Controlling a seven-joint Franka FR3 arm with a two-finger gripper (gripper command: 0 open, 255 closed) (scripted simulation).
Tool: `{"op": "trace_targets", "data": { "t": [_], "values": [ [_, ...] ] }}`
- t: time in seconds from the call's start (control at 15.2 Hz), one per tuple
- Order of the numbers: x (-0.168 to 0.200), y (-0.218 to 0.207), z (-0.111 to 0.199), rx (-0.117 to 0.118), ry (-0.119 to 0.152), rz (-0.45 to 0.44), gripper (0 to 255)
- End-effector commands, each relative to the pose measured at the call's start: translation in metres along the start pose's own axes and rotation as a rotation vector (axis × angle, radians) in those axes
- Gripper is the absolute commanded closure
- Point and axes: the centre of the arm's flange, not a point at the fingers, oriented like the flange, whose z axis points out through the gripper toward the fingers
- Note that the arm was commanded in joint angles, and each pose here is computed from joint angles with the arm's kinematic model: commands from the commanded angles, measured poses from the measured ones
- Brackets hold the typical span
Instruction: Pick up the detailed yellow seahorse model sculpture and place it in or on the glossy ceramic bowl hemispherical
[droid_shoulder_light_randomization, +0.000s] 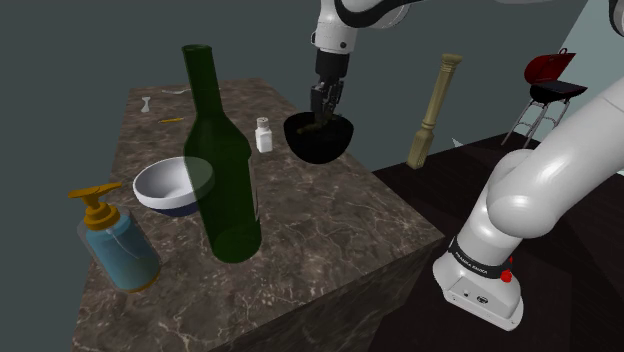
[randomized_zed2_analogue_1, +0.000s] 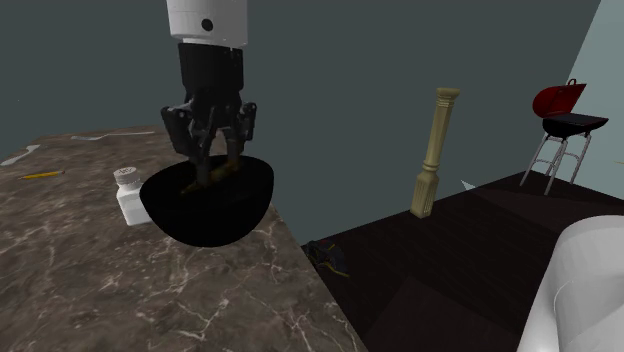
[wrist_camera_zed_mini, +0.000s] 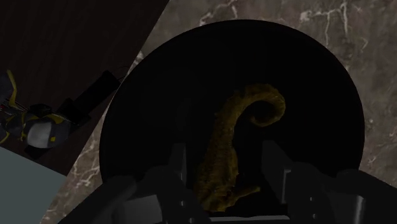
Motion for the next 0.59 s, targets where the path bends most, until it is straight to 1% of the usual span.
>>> {"op": "trace_targets", "data": {
  "t": [0.0, 0.26, 0.53],
  "values": [
    [0.000, 0.000, 0.000, 0.000, 0.000, 0.000, 0],
    [0.000, 0.000, 0.000, 0.000, 0.000, 0.000, 0],
    [0.000, 0.000, -0.050, 0.000, 0.000, 0.000, 0]
  ]
}}
